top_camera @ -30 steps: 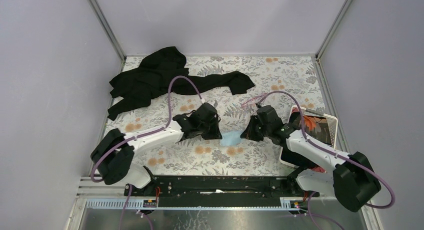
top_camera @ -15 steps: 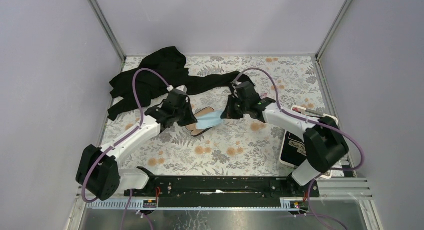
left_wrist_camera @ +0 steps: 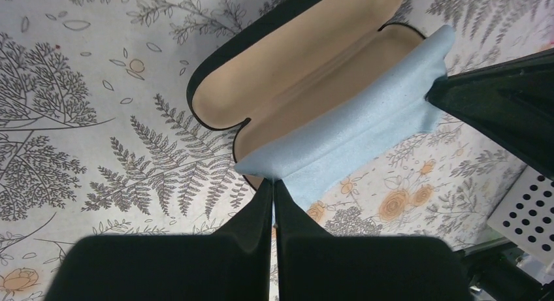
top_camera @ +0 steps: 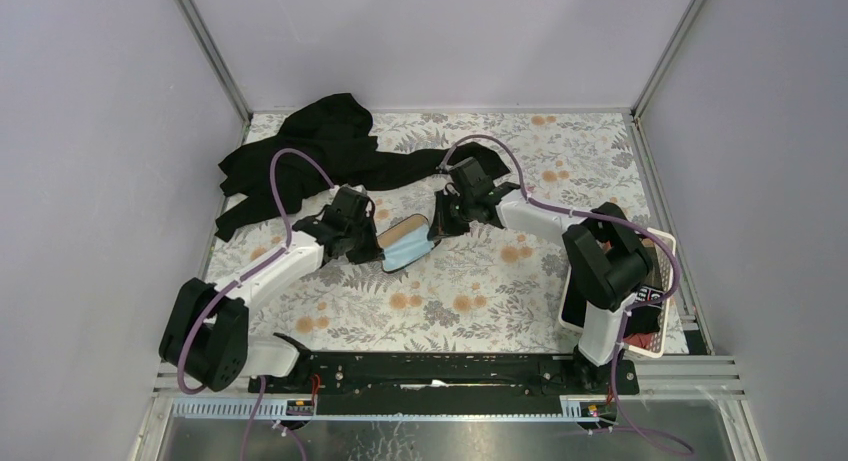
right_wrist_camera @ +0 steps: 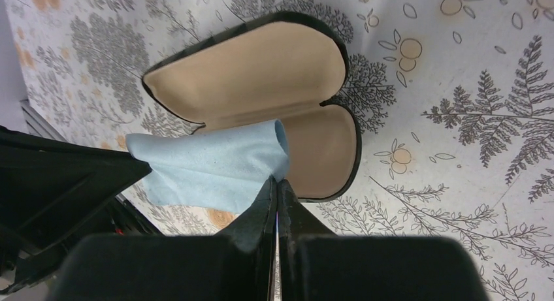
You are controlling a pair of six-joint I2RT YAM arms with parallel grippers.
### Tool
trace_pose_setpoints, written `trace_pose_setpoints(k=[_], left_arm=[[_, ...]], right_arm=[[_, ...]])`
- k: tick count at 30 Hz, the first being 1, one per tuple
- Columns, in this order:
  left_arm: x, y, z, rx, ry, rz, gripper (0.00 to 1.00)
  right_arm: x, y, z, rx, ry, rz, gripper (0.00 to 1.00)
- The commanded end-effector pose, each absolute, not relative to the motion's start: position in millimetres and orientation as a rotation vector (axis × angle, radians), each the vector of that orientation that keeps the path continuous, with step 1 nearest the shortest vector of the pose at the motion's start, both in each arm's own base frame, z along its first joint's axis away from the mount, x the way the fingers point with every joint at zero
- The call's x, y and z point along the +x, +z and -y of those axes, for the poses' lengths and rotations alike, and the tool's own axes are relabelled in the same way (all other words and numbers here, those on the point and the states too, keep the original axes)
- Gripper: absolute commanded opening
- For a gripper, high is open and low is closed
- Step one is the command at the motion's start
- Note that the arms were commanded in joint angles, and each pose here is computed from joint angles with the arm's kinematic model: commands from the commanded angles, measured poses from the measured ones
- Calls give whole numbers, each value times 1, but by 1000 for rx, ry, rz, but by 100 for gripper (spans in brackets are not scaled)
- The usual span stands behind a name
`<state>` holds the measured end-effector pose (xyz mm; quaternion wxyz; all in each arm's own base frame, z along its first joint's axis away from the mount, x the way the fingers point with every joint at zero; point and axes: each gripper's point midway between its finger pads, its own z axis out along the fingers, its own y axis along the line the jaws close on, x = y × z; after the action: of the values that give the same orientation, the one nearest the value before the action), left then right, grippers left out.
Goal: Organize the sunglasses
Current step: Place the glasses cleaning cloth in the sunglasses case.
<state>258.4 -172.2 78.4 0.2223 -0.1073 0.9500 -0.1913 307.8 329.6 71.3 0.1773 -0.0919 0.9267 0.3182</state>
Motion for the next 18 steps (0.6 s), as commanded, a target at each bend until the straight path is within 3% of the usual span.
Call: trace_pose_setpoints(k=[1,18], left_arm=[[253,59,172,-282,-534,-2672,0],[249,28,171,-268,-509,-2725,0]], right_arm=[[303,69,-336,-345,897,-2637,0],[306,34,-323,-334,760,-2697,0]])
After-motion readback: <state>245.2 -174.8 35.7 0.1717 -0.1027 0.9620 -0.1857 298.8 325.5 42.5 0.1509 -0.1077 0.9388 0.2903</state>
